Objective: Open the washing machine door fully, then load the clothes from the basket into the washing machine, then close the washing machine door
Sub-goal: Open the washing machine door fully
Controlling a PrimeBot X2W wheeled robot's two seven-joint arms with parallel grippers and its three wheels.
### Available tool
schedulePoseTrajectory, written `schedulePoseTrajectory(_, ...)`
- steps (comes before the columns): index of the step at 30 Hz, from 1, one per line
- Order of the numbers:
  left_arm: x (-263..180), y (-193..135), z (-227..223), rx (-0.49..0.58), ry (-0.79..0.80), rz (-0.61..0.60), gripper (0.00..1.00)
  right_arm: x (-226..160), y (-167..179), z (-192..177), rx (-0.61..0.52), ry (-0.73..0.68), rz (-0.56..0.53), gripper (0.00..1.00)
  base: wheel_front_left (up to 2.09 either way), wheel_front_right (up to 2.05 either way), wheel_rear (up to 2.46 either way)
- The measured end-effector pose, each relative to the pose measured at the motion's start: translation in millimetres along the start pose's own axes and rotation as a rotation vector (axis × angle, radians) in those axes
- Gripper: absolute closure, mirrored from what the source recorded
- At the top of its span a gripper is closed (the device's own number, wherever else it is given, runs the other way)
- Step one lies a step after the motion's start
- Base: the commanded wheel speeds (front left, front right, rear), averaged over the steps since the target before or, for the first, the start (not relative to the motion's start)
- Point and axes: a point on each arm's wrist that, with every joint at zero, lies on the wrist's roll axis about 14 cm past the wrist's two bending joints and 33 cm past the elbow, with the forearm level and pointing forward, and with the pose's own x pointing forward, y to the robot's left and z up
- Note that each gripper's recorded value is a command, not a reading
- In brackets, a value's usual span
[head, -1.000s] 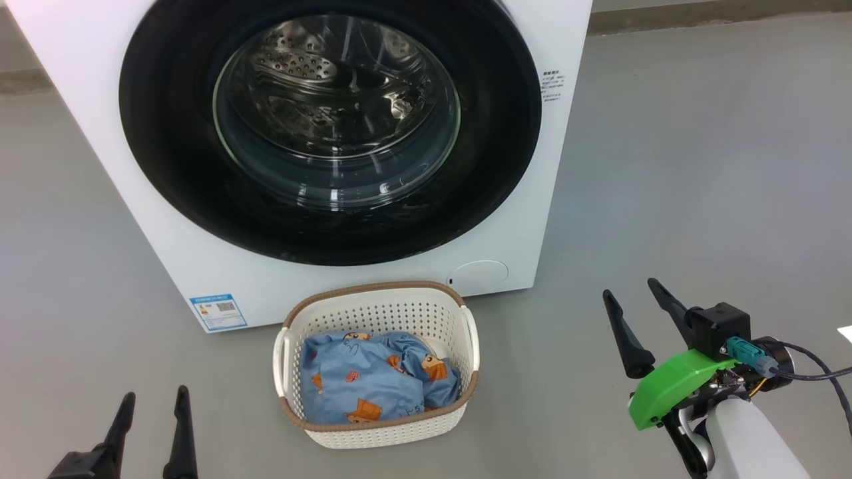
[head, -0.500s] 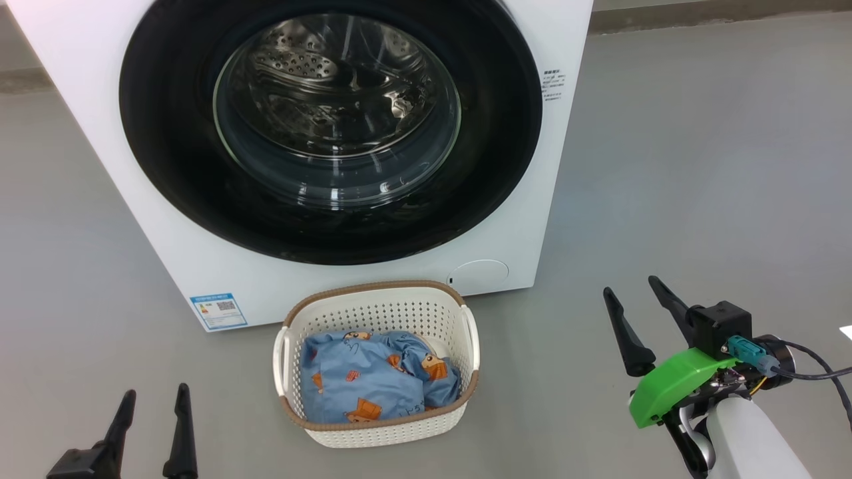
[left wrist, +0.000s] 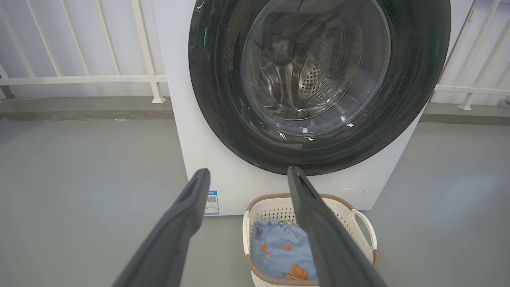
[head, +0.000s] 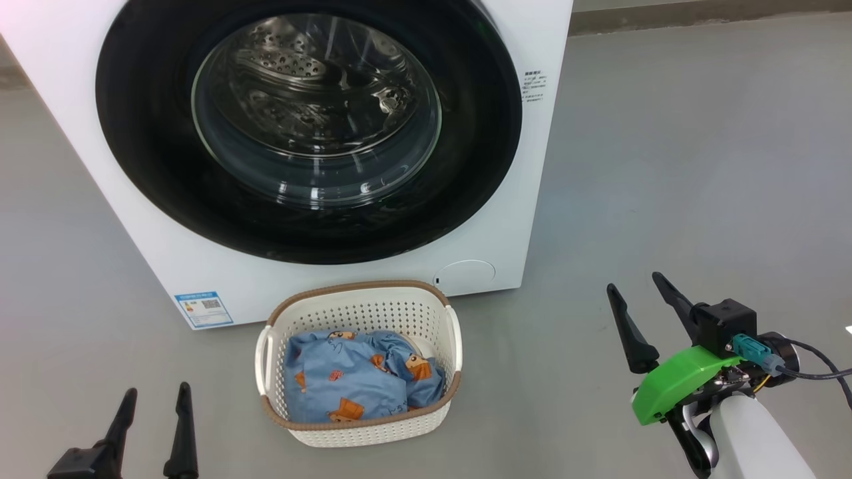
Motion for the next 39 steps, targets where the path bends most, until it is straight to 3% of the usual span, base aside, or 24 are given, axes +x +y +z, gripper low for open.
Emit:
schedulePoseTrajectory(21,4,6,10,0.002,-0.033,0.022,0.0,2,-3,-1,0.006,0.0,-0.01,0.0,0.88,0.86,-1.75)
schedulePoseTrajectory(39,5,-1,12,-0.007,-0.039,0.005,0.0,5,-1,0,0.007,-0.006,-0.004,0.0,0.11,0.11,-0.21)
